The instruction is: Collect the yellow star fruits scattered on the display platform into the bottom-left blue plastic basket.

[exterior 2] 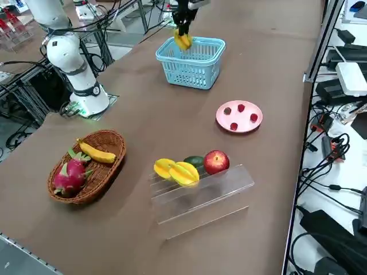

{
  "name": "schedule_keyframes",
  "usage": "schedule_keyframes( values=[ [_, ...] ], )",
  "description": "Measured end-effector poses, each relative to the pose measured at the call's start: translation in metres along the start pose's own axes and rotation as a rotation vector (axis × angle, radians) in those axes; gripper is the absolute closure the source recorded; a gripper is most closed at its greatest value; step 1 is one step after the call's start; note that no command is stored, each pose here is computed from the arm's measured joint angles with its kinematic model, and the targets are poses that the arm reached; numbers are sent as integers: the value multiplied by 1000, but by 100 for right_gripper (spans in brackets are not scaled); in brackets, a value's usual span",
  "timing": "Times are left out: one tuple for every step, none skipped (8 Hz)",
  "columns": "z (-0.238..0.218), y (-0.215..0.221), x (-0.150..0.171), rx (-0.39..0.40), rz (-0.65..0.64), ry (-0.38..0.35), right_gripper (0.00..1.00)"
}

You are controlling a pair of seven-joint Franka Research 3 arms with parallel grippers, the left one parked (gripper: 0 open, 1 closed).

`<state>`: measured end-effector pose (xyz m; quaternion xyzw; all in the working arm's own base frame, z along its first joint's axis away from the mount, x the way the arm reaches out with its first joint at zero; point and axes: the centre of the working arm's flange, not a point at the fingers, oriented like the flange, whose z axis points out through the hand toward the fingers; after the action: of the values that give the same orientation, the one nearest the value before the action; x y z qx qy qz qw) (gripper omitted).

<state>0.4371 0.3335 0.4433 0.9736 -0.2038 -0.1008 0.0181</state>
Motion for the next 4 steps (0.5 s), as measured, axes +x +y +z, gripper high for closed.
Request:
schedule_keyframes(
  values=[
    [-3, 4, 6, 7, 12, 2, 43],
    [-9, 10, 14, 17, 26, 5, 26],
    [-18, 17, 25, 35, 48, 13, 7],
    [-32, 31, 45, 49, 56, 34, 0]
  ],
)
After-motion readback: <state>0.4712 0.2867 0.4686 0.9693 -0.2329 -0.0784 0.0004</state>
